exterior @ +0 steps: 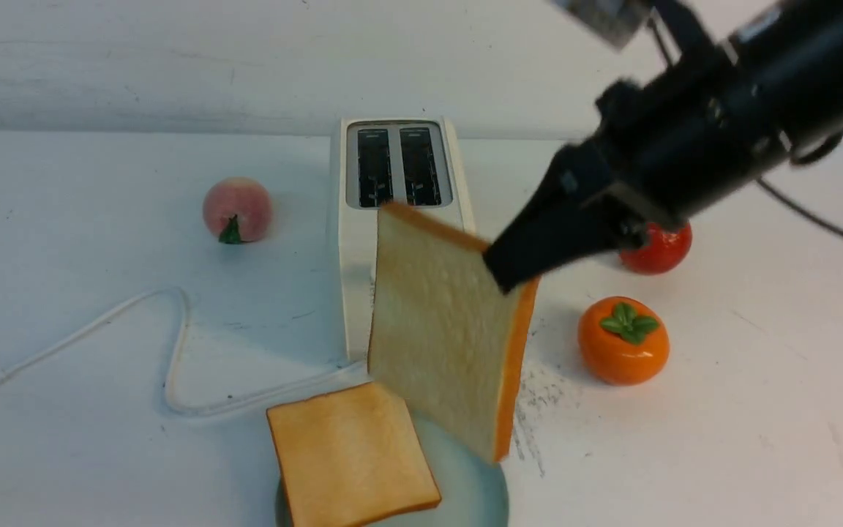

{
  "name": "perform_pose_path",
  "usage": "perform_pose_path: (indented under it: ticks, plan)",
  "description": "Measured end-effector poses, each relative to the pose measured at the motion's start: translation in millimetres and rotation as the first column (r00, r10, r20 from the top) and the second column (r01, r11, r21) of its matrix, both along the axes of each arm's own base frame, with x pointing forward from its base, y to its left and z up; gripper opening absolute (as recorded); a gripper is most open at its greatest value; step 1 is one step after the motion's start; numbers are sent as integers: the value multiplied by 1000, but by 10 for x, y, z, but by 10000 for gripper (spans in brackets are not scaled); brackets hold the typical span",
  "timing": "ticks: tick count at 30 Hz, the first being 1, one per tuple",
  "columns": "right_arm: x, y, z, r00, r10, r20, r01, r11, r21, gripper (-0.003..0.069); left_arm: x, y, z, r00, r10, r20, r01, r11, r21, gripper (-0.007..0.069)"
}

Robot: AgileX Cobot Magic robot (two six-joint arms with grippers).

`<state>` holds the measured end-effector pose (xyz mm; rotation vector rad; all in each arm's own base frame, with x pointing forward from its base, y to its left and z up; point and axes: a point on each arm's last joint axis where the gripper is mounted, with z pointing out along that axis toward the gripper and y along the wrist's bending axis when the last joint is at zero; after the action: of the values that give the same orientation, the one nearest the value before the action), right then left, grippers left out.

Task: Take toasted bread from bread machine on white table place on plate.
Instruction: 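Place the held slice of bread on top of the slice on the plate with the right gripper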

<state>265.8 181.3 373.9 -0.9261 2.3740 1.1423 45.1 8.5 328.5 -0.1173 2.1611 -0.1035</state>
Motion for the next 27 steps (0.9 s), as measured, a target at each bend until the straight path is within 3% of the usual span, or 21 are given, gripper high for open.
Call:
perform_pose_path:
  ticks: [5,8,12,16,19,27]
  plan:
    - [-107,40,-545,994,75,-75,-68,993,92,53,0,0,0,1000,0,0,0,1000,0,-14]
    - [-78,44,-735,999,17,-27,-13,992,127,53,1,0,2,1000,0,2,0,1000,1,-14]
    - [-12,34,-884,998,-65,13,63,989,130,53,4,3,6,1000,1,8,-1,1000,4,-14]
    - [116,89,-1033,988,-142,-53,149,973,176,53,11,3,17,1000,0,22,0,1000,6,-14]
    - [166,150,-1112,982,-137,-130,165,957,237,53,12,2,18,1000,-1,24,1,1000,6,-14]
    - [263,215,-1278,986,-113,-125,146,946,290,54,12,3,19,1000,-1,25,1,1000,7,-14]
